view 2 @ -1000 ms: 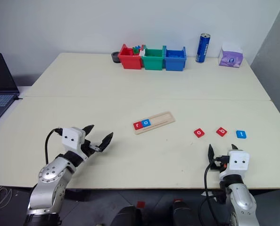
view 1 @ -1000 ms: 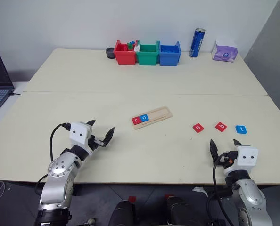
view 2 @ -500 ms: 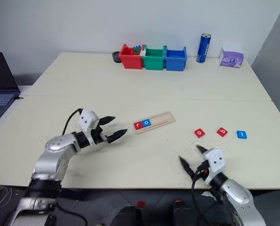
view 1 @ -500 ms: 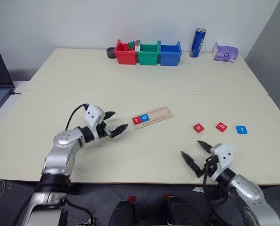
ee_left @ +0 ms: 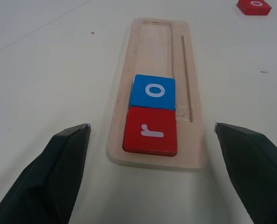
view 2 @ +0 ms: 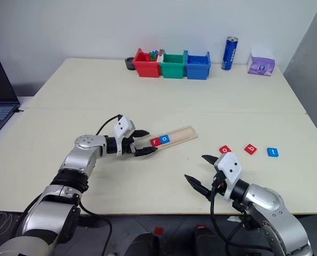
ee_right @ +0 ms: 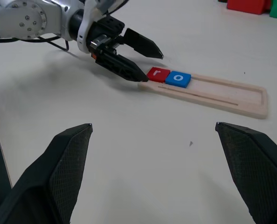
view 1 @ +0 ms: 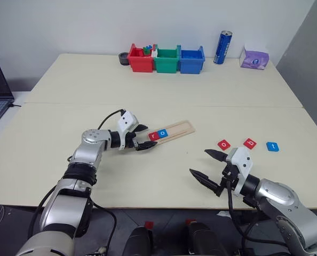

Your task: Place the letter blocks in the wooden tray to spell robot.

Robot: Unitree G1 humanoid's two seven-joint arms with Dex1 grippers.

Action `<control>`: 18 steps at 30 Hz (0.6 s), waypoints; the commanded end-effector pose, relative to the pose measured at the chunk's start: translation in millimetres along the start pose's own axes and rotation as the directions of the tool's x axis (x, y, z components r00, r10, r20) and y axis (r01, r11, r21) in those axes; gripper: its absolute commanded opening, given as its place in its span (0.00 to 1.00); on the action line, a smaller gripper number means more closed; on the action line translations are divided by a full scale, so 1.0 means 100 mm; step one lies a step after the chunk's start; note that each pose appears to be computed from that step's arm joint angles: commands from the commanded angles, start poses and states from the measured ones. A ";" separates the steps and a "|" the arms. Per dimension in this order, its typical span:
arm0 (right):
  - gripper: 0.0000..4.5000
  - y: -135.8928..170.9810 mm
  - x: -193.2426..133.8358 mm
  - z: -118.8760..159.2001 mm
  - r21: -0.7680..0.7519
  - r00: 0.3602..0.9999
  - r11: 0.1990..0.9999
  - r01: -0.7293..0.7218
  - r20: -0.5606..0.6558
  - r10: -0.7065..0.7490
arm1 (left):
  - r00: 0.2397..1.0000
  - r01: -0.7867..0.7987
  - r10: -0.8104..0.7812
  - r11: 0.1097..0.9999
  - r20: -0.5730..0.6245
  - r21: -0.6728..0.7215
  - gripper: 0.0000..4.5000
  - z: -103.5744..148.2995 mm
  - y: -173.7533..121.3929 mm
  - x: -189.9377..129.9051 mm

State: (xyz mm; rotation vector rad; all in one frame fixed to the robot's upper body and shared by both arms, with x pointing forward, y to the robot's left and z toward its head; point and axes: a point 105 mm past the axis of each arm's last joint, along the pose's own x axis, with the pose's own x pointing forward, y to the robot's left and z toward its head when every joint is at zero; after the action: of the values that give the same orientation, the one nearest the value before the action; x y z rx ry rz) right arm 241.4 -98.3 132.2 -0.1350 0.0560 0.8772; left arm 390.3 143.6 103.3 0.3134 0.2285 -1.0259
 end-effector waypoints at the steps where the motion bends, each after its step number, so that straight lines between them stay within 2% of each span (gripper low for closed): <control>1: 1.00 0.08 0.01 0.12 -0.014 0.999 1.000 -0.022 0.040 0.023 | 1.000 0.011 -0.010 0.998 -0.007 0.055 1.00 0.07 0.03 0.02; 18: 1.00 0.15 0.02 0.15 -0.021 0.998 0.999 -0.041 0.043 0.042 | 0.993 0.066 -0.053 0.991 -0.107 0.120 1.00 -0.04 -0.01 0.16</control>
State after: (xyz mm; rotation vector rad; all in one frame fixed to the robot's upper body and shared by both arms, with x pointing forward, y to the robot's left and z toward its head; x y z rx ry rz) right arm 237.3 -91.2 134.0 -0.1310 0.0547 0.8974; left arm 396.7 135.6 97.9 0.4475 0.2494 -1.0773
